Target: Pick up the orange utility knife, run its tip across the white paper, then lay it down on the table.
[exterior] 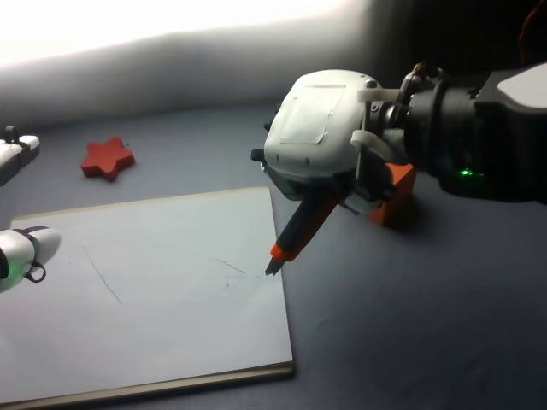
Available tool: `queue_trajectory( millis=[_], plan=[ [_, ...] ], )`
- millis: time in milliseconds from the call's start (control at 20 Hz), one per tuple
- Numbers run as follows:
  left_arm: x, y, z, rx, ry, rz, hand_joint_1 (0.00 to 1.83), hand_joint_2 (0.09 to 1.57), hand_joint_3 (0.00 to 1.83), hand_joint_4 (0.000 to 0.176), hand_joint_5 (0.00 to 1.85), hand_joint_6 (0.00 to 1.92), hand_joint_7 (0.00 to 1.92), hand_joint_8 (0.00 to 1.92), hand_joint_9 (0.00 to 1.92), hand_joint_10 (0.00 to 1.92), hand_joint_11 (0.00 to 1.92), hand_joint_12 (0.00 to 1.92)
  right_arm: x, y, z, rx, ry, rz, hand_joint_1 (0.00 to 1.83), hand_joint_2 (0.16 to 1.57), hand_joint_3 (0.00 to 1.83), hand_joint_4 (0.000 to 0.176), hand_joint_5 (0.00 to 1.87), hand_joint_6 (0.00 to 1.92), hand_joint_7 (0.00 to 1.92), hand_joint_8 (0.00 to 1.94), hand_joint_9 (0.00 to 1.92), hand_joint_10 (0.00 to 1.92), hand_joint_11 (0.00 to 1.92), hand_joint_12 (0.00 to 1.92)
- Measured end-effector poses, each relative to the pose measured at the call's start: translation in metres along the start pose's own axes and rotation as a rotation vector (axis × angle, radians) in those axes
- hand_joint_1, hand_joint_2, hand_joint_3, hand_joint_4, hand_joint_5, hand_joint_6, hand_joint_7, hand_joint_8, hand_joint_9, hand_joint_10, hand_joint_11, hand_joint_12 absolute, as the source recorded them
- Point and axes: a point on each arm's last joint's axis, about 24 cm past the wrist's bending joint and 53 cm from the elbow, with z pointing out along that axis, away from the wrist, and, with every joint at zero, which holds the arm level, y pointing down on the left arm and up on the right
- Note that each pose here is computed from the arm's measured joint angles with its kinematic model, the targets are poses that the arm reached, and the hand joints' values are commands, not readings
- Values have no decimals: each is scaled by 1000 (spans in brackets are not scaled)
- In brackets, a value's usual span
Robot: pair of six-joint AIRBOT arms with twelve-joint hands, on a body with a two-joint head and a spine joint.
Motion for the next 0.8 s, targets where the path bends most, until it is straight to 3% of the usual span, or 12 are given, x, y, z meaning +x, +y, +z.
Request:
queue_trajectory(
  millis=[50,150,200,250,350,450,550,600,650,800],
  plan=[
    [2,-1,0,7,7,4,336,1359,1,61,58,5,144,11,207,10,0,830,0,1,2,7,-1,31,1580,915,736,176,1520,1921,1690,1941,1769,1921,1820,1921],
    [6,-2,1,9,24,2,326,1367,4,61,27,0,99,0,185,1,0,796,1,8,7,-3,0,230,1571,921,735,176,1532,1921,1708,1941,1786,1921,1834,1921],
    [8,-2,1,11,31,2,357,1358,0,62,34,3,113,4,201,7,0,836,3,19,6,-47,12,213,1573,928,733,176,1523,1921,1709,1941,1790,1921,1838,1921],
    [8,-2,1,11,29,2,358,1358,0,59,36,2,99,2,185,4,0,814,5,36,3,-141,27,70,1571,935,733,176,1517,1921,1709,1941,1791,1921,1840,1921],
    [8,-2,1,10,29,2,353,1356,0,58,46,4,116,7,190,6,0,811,9,50,-2,-228,26,-116,1575,922,728,176,1539,1921,1709,1941,1788,1921,1840,1921],
    [8,-2,1,10,30,1,343,1361,1,60,37,0,112,3,179,1,0,796,4,45,-2,-209,-27,-271,1574,925,729,176,1548,1921,1707,1941,1785,1921,1836,1921],
    [9,-3,2,13,32,2,339,1363,2,60,39,4,109,5,183,4,0,808,-1,25,1,-138,-105,-407,1562,931,727,176,1524,1921,1706,1941,1783,1921,1836,1921],
    [10,-3,1,11,35,-1,347,1362,1,61,42,4,119,6,188,6,0,830,0,16,2,-103,-113,-407,1565,932,726,176,1515,1921,1706,1941,1783,1921,1838,1921],
    [9,-3,2,10,33,-1,344,1360,0,59,57,7,127,6,202,9,0,863,3,7,4,-59,-105,-341,1568,926,724,176,1533,1921,1712,1941,1786,1921,1840,1921],
    [8,-3,2,13,30,0,329,1366,3,58,49,2,116,4,186,1,0,839,13,13,12,-41,-78,-173,1569,914,730,176,1540,1921,1711,1941,1785,1921,1841,1921]
  ],
)
